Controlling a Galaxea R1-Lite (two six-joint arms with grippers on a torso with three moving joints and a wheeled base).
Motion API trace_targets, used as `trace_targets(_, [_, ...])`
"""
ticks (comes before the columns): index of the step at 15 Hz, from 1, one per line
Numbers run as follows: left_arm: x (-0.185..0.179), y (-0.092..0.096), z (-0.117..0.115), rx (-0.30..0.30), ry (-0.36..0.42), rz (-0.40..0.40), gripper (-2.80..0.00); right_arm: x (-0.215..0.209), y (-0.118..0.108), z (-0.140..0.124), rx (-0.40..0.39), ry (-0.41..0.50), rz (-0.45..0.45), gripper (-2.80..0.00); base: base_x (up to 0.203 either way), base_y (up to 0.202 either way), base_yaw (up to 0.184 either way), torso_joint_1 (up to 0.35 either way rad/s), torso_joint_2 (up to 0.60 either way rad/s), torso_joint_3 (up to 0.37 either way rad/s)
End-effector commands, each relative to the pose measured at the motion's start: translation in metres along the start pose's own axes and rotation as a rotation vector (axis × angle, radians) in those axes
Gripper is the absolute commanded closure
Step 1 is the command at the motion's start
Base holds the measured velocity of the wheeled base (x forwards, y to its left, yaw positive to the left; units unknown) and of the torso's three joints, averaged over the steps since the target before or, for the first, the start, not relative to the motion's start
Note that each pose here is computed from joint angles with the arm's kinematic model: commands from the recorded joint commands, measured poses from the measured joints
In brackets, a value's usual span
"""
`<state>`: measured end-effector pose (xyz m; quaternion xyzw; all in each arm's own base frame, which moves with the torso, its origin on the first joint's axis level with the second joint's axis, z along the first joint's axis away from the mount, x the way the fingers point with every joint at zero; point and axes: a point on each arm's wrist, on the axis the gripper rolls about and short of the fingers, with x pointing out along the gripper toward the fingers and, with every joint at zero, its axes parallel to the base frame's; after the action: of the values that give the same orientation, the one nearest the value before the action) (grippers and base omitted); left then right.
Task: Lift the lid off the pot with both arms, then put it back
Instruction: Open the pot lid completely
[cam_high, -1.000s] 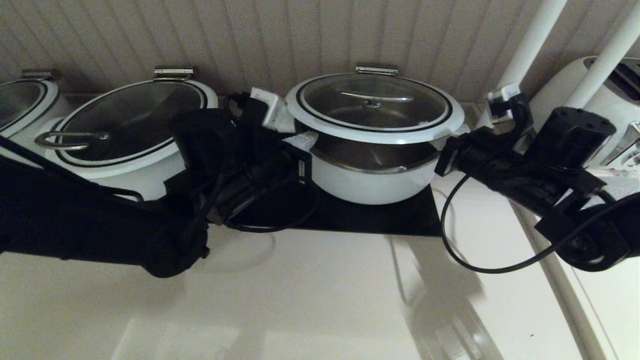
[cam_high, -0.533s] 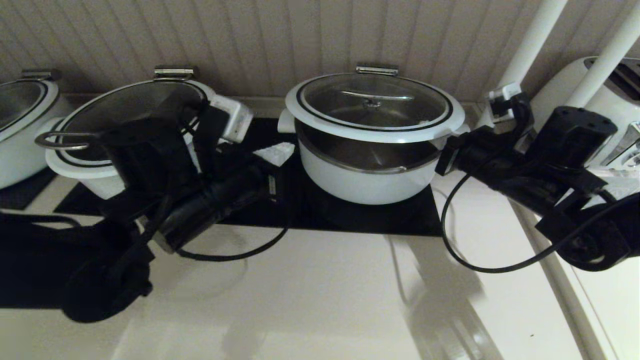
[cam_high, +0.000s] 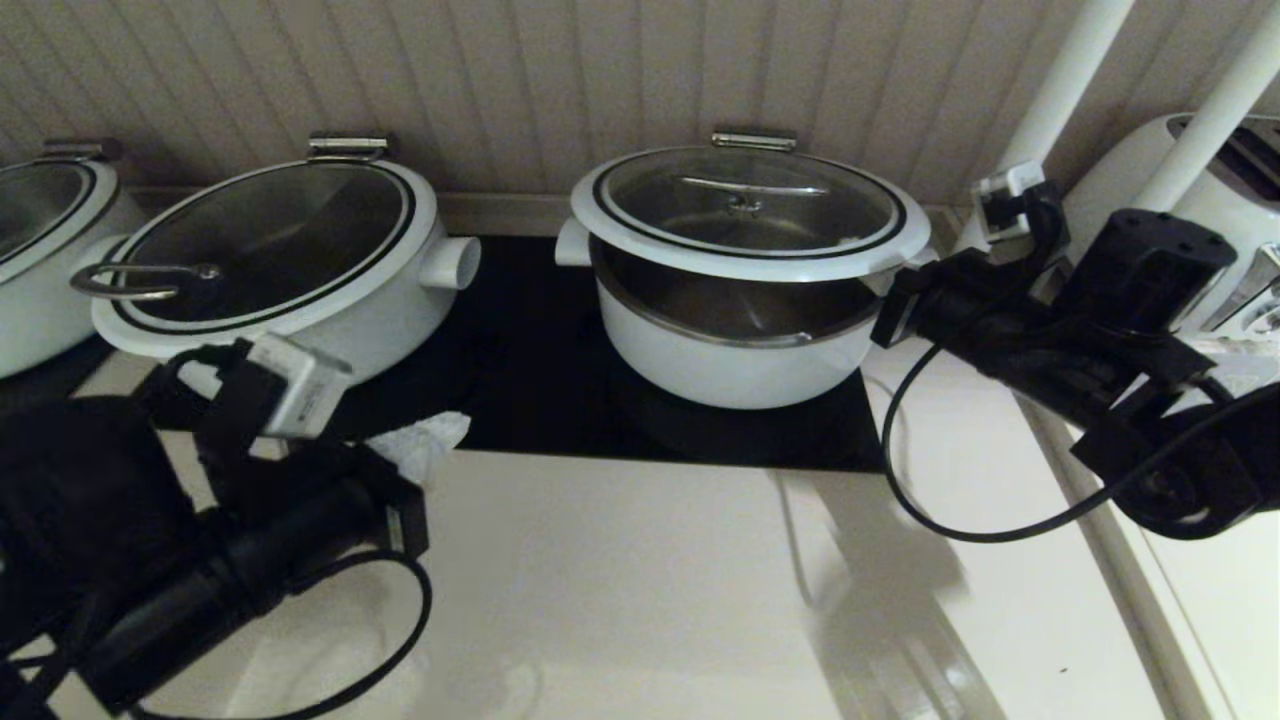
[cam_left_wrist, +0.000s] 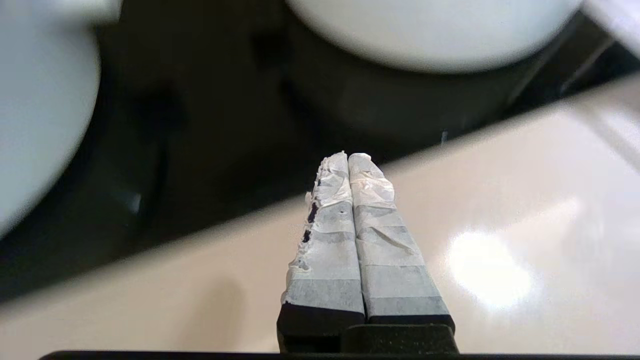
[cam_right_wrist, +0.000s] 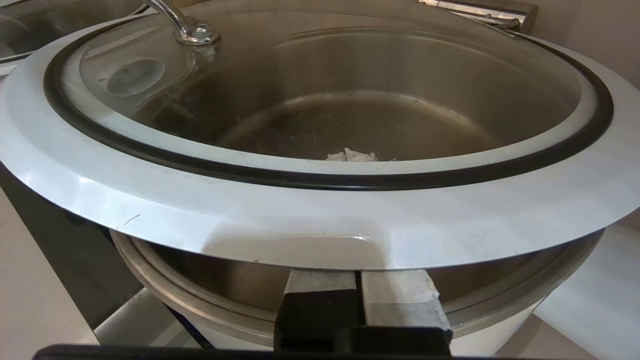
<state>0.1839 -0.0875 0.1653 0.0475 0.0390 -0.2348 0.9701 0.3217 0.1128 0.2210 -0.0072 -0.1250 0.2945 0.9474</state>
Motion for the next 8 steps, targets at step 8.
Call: trace_targets(8, [-0.07,0.01,-0.039,-0.089,0.06,0.144,0.0,-0.001,0.0,0.003,-0.004,-0.012,0.002,0.0,0.0,0.0,0.0,0.0,0.0,0.0])
